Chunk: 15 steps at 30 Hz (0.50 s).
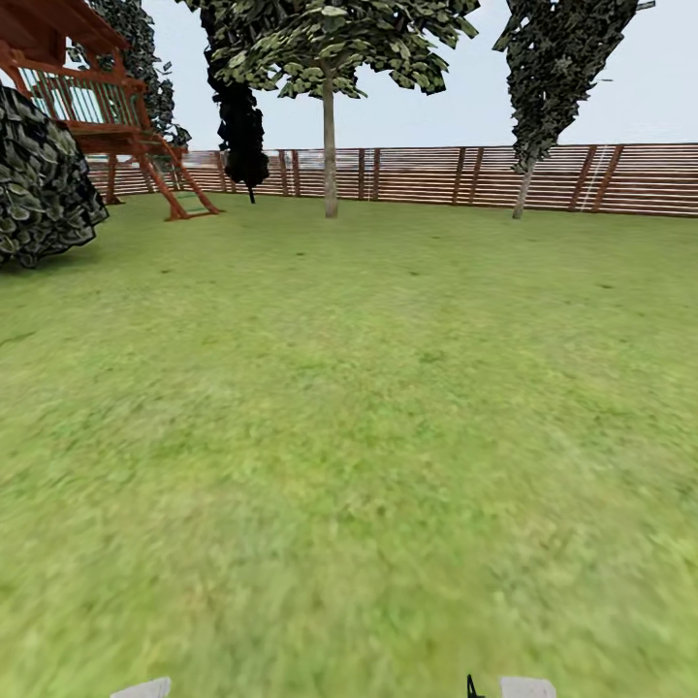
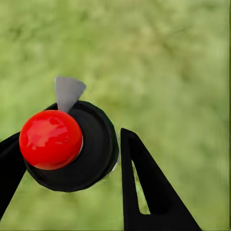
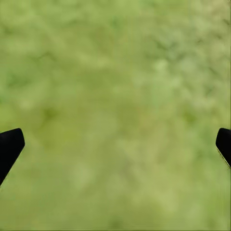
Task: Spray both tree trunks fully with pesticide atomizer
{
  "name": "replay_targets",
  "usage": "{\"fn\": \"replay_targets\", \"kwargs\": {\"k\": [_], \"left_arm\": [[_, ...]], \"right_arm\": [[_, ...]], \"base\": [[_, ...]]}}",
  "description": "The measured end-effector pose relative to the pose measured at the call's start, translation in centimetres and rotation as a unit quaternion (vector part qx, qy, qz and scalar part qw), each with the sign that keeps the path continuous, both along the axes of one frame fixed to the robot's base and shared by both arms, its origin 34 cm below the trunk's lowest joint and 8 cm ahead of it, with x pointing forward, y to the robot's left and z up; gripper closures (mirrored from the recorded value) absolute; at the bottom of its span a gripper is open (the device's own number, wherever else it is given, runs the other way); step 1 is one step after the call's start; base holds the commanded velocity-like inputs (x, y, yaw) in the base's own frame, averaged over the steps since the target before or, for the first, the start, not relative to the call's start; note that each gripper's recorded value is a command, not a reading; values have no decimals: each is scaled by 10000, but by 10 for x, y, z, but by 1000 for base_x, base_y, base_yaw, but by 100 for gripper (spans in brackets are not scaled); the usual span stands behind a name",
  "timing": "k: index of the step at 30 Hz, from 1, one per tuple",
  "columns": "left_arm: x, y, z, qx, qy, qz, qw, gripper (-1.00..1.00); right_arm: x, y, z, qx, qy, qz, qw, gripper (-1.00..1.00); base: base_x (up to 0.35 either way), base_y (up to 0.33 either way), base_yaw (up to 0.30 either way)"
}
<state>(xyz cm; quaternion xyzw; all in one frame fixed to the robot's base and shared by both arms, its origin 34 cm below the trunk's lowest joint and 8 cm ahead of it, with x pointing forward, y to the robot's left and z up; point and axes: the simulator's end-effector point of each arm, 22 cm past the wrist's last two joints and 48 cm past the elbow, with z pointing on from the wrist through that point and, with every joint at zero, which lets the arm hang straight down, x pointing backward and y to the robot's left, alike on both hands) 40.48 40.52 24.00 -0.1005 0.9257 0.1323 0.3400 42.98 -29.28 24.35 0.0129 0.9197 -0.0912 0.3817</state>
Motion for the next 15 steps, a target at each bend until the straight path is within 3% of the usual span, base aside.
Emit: {"fn": "replay_targets", "kwargs": {"k": [15], "left_arm": [[0, 3, 1, 20, -13, 14, 10000, 100]], "right_arm": [[0, 0, 0, 0, 1, 0, 10000, -100]], "base": [[340, 0, 0]]}}
